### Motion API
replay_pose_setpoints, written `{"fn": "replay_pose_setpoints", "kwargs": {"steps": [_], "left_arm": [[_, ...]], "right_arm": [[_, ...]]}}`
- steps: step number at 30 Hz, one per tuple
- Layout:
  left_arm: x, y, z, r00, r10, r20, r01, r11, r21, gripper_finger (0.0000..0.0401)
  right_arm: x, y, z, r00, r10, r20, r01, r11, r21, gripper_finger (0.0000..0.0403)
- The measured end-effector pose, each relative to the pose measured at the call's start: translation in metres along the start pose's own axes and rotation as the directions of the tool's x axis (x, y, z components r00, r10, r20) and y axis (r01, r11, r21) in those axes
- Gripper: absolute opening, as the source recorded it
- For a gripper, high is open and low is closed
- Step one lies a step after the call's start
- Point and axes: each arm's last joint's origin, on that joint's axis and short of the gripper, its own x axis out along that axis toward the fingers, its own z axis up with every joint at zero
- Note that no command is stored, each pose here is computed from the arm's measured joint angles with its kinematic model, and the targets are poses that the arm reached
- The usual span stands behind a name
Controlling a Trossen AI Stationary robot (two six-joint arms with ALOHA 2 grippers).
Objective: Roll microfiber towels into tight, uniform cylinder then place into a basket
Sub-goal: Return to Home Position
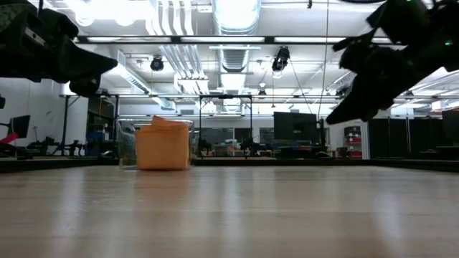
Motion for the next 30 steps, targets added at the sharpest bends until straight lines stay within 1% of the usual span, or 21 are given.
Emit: {"fn": "replay_pose_setpoints", "kwargs": {"steps": [3, 6, 11, 17, 21, 24, 26, 28, 30], "left_arm": [[-0.002, 0.0, 0.002, 1.0, -0.007, 0.029, 0.007, 1.0, 0.004, 0.0], [-0.003, 0.0, 0.0, 1.0, -0.011, 0.011, 0.01, 1.0, 0.013, 0.0], [-0.004, 0.001, -0.004, 1.0, 0.009, -0.026, -0.008, 1.0, 0.015, 0.0], [-0.003, 0.001, -0.005, 0.999, 0.012, -0.036, -0.011, 1.0, 0.009, 0.0], [-0.002, 0.001, -0.005, 0.999, 0.013, -0.045, -0.013, 1.0, 0.01, 0.0], [-0.002, 0.001, -0.006, 0.999, 0.014, -0.053, -0.014, 1.0, 0.01, 0.0], [-0.002, 0.001, -0.006, 0.998, 0.015, -0.056, -0.014, 1.0, 0.01, 0.0], [-0.002, 0.001, -0.007, 0.998, 0.015, -0.059, -0.015, 1.0, 0.01, 0.0], [-0.001, 0.001, -0.007, 0.998, 0.016, -0.06, -0.015, 1.0, 0.01, 0.0]], "right_arm": [[-0.016, -0.004, -0.004, 0.997, 0.021, 0.069, -0.022, 1.0, 0.016, 0.0009], [-0.034, -0.01, -0.007, 0.982, 0.048, 0.18, -0.051, 0.999, 0.016, 0.0009], [-0.058, -0.015, -0.014, 0.925, 0.141, 0.352, -0.139, 0.99, -0.032, 0.0009], [-0.077, -0.021, -0.021, 0.846, 0.191, 0.498, -0.159, 0.982, -0.106, 0.0009], [-0.085, -0.025, -0.029, 0.8, 0.212, 0.561, -0.172, 0.977, -0.124, 0.0009], [-0.086, -0.028, -0.038, 0.797, 0.211, 0.565, -0.161, 0.977, -0.137, 0.0009], [-0.088, -0.028, -0.039, 0.796, 0.21, 0.568, -0.151, 0.977, -0.15, 0.0009], [-0.088, -0.028, -0.039, 0.794, 0.225, 0.565, -0.144, 0.972, -0.184, 0.0009], [-0.086, -0.027, -0.041, 0.807, 0.239, 0.54, -0.128, 0.963, -0.236, 0.0009]]}}
